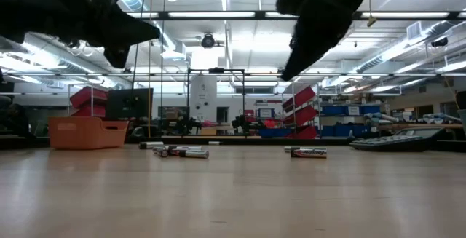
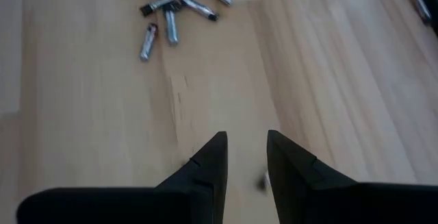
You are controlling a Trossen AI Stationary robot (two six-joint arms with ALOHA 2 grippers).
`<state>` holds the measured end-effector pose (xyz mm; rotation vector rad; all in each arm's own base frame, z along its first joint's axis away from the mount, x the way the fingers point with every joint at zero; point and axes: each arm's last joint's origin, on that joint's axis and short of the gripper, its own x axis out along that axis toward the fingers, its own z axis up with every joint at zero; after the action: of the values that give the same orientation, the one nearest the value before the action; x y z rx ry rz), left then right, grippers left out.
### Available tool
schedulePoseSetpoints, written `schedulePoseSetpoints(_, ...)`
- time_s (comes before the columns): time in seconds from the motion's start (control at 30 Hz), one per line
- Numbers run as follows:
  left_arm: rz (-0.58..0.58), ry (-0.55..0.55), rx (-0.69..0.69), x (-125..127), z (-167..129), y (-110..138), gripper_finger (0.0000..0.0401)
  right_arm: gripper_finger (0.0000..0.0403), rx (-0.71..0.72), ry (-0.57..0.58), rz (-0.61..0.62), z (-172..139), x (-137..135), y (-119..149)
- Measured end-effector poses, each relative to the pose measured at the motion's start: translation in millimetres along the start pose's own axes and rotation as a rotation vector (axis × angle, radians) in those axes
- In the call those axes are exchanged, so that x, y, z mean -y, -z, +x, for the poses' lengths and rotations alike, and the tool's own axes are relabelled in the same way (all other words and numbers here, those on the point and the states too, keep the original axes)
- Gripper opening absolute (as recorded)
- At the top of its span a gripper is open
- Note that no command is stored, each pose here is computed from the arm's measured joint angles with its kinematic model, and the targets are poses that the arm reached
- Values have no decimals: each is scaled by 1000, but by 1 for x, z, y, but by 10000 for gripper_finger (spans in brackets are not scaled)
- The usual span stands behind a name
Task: Sort batteries
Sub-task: Put the silver battery into the orange bin
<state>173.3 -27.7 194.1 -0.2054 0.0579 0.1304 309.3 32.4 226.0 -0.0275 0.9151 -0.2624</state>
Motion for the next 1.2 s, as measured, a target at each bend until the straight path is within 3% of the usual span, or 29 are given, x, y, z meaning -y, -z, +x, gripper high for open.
schedulePoseSetpoints(0.17, 69, -22, -108, 4, 5, -7, 0, 95, 102, -22, -23, 30, -12, -10)
schedulePoseSetpoints(0.5, 116, -22, -144, 6, 10, -4, 0, 118, 235, -27, 24, 61, -15, -20)
schedulePoseSetpoints(1.0, 151, -2, -177, 11, 48, 34, 0, 117, 339, 2, -20, 23, -7, -34)
schedulePoseSetpoints(1.2, 165, 9, -231, 12, 56, 48, 0, 117, 343, 6, -19, 21, -5, -35)
